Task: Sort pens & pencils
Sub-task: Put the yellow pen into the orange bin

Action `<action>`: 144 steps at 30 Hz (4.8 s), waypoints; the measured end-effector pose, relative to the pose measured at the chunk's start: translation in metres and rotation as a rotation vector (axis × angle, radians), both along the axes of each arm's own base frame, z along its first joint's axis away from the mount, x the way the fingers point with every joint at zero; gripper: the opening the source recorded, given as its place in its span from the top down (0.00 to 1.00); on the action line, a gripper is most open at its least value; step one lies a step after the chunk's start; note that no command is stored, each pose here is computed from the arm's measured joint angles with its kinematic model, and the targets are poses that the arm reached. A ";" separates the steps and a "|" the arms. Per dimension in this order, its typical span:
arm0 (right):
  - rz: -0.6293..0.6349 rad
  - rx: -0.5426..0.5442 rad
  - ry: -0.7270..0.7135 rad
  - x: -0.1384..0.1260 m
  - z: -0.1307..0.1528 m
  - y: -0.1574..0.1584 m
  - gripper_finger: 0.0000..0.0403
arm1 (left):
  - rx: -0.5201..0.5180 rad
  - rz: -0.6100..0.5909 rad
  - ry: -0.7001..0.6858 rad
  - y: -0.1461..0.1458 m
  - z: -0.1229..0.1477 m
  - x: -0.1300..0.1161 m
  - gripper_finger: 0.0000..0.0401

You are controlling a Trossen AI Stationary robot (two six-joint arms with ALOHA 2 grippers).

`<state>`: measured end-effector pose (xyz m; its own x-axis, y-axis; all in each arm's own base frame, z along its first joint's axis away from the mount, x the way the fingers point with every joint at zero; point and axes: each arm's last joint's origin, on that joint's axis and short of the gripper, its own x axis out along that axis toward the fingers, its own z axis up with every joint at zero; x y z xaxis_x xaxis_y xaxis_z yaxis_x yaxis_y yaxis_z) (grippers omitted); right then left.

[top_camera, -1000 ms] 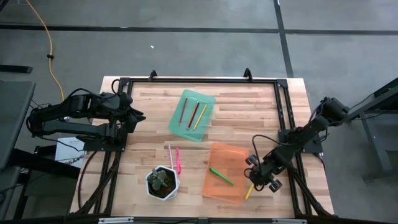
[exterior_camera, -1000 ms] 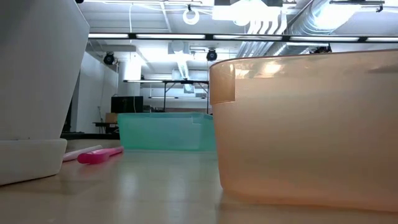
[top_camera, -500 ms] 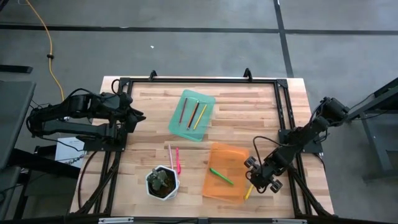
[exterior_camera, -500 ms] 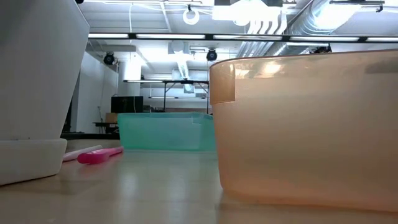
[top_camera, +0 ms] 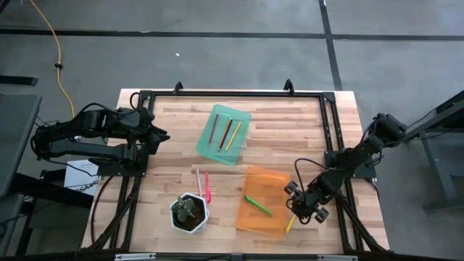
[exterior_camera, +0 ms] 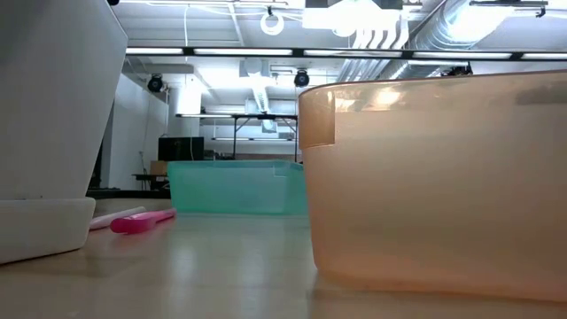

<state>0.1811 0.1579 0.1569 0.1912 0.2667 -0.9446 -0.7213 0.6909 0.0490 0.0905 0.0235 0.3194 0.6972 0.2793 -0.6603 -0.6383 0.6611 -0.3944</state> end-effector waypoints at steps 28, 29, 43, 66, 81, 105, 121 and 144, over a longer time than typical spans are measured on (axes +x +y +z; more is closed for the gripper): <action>0.054 -0.028 0.027 0.002 -0.011 0.003 0.78 | -0.001 0.001 -0.001 0.000 0.000 0.000 0.66; 0.054 -0.028 0.027 0.002 -0.011 0.003 0.78 | -0.001 0.001 -0.001 0.000 0.000 0.000 0.66; 0.057 -0.014 0.070 0.005 -0.021 0.009 0.78 | -0.001 0.001 -0.001 0.000 0.000 0.000 0.66; 0.057 -0.021 0.060 0.009 -0.022 0.013 0.78 | -0.002 0.000 -0.001 0.000 0.000 0.000 0.66; 0.053 -0.020 0.060 0.009 -0.022 0.013 0.98 | -0.002 -0.001 -0.001 0.000 0.000 0.000 0.66; 0.014 0.022 0.061 0.009 0.009 0.021 0.98 | -0.028 -0.025 -0.008 -0.001 0.000 0.000 0.66; -0.060 0.078 0.051 -0.020 0.041 0.034 0.98 | -0.028 -0.027 -0.006 -0.001 0.000 0.000 0.66; -0.187 0.064 -0.177 0.019 0.092 0.026 0.98 | -0.039 -0.024 -0.010 -0.001 0.000 0.000 0.66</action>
